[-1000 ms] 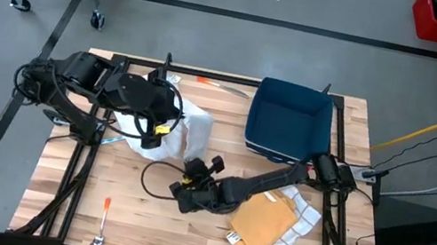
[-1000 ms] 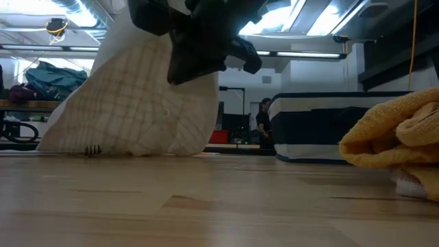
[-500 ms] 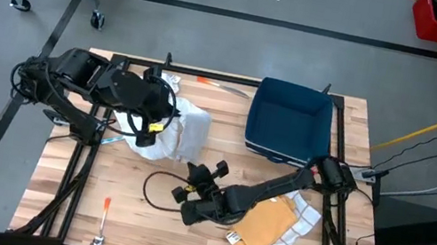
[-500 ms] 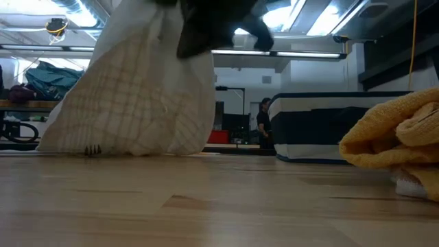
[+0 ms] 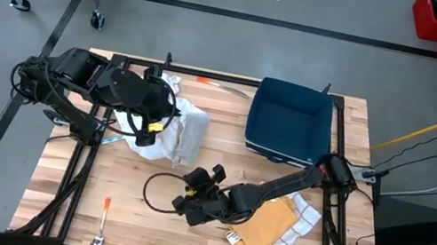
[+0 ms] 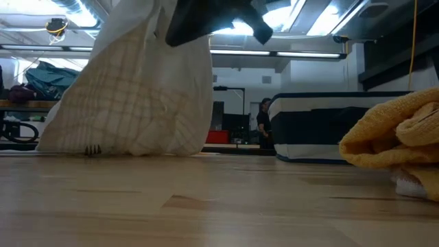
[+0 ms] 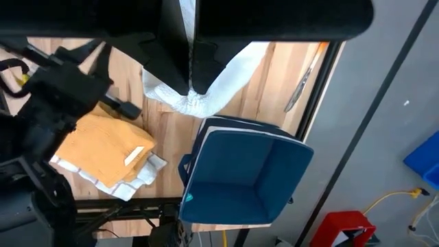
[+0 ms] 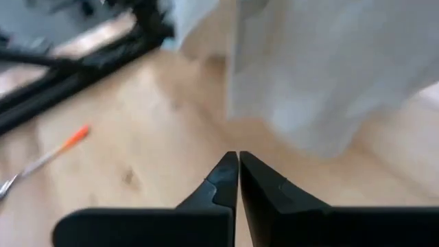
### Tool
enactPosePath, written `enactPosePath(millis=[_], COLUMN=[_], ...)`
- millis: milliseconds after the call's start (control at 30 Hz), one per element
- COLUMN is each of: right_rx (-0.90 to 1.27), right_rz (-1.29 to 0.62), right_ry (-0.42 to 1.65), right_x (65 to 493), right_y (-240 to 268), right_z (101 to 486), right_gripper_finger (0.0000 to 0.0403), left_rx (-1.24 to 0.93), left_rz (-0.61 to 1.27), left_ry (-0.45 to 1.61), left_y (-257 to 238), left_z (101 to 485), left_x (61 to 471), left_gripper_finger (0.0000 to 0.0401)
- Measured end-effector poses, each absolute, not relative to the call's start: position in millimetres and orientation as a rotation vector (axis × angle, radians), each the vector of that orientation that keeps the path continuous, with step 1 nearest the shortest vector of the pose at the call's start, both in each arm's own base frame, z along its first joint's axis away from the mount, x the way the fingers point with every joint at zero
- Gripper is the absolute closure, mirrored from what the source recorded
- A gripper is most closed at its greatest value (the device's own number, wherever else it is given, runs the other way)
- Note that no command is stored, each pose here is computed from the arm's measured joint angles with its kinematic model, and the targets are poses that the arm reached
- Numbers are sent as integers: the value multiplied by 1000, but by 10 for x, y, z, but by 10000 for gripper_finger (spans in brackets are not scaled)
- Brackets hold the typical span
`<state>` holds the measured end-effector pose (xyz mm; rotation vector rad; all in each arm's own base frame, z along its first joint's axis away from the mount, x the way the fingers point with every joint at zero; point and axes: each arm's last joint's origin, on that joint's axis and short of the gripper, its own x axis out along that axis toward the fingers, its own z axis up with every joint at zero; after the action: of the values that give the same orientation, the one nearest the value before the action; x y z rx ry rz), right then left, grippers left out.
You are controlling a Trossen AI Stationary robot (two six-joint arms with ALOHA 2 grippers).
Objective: Fold towel
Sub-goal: Fold the white-and-gray checkered towel
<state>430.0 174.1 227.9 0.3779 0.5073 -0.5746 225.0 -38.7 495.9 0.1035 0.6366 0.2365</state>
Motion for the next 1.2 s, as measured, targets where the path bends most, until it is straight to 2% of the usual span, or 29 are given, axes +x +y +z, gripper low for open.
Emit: enactPosePath(millis=[400, 567, 733, 867, 1000, 1200], right_rx=[548, 577, 525, 509, 540, 567], right_rz=[-355, -343, -460, -518, -503, -519], right_ry=[617, 604, 532, 484, 433, 359], right_x=[4451, 4508, 4523, 4531, 4580, 4674], right_y=[1597, 1528, 1497, 1484, 1501, 1491], right_z=[2290, 2281, 2238, 2234, 2236, 2153], right_gripper_finger=[371, 309, 229, 184, 164, 166], left_rx=[122, 132, 135, 136, 150, 146], left_rz=[231, 227, 227, 226, 222, 223], left_ry=[640, 642, 645, 645, 647, 645], left_y=[-387, -388, -388, -388, -388, -388], left_z=[4957, 4955, 4953, 4953, 4953, 4954], left_x=[2253, 2256, 2254, 2254, 2254, 2255], left_gripper_finger=[401, 401, 401, 401, 401, 401])
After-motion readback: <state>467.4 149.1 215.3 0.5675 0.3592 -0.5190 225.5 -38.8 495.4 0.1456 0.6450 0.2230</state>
